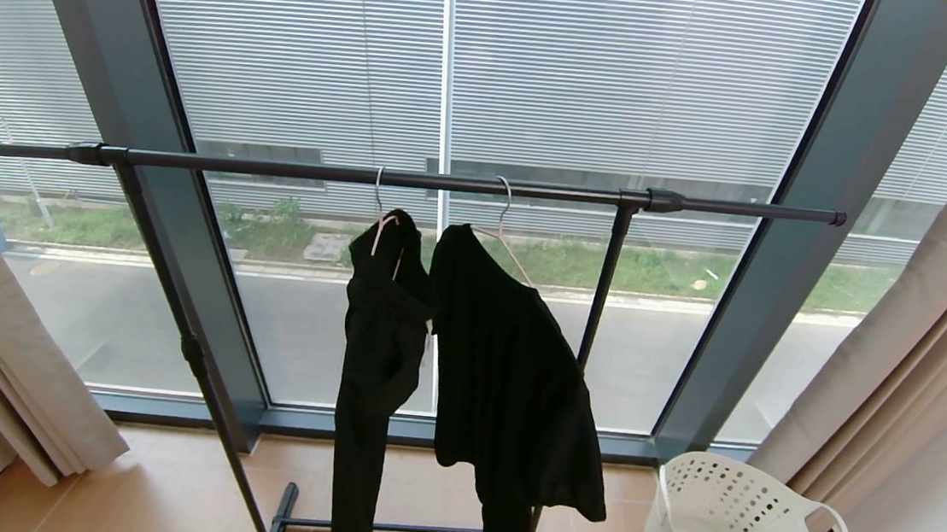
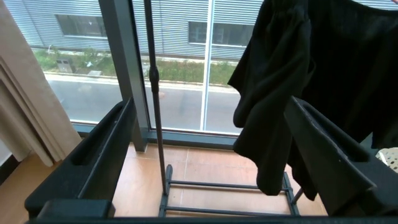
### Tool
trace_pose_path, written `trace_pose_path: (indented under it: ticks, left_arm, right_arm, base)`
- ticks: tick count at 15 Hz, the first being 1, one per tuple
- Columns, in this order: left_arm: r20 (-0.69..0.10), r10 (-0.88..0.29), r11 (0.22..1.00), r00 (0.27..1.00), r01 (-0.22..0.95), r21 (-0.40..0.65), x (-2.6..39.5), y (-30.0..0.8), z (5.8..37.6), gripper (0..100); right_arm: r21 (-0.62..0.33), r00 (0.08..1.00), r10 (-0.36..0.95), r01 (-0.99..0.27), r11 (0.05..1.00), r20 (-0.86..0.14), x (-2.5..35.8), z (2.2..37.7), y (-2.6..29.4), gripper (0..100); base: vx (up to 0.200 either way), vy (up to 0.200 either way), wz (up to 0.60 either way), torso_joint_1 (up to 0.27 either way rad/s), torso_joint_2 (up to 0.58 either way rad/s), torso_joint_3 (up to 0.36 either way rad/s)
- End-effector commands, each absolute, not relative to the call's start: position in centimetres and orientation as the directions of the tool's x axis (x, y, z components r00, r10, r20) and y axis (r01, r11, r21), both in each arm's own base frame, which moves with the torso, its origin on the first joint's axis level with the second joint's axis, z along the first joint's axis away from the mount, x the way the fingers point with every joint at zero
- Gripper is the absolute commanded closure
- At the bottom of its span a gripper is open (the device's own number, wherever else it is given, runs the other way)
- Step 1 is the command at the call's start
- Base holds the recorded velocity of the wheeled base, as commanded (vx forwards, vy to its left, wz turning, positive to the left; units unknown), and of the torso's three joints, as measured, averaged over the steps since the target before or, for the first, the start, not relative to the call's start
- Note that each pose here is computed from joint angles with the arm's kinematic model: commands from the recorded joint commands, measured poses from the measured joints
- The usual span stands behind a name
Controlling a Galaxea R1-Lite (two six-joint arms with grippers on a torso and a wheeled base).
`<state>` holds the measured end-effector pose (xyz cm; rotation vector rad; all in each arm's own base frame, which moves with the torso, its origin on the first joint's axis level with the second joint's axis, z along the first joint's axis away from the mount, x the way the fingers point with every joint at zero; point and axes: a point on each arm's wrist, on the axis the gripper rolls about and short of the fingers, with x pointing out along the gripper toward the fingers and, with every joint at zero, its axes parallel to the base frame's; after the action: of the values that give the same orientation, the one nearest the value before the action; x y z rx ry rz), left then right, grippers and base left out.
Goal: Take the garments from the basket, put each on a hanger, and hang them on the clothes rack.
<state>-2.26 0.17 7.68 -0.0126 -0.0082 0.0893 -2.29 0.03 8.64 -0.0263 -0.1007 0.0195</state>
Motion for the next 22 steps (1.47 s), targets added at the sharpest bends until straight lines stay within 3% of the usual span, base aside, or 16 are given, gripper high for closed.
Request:
trace_pose_path:
  ticks: [1,22]
  left_arm:
    - [0.006,0.09,0.996,0.996,-0.09,-0.014,-2.24,0.18,7.69,0]
    - [0.006,0.089,0.996,0.996,-0.089,-0.014,-2.24,0.17,7.69,0]
  right_arm:
    - [-0.029,0.995,0.021,-0.019,0.999,0.1,-2.28,8.65,0.03,0]
    - [-0.026,0.995,0.023,-0.02,0.999,0.1,-2.28,8.65,0.03,0]
  base:
    - [0.0,0.0,0.0,0.0,0.0,0.0]
    - [0.0,0.0,0.0,0.0,0.0,0.0]
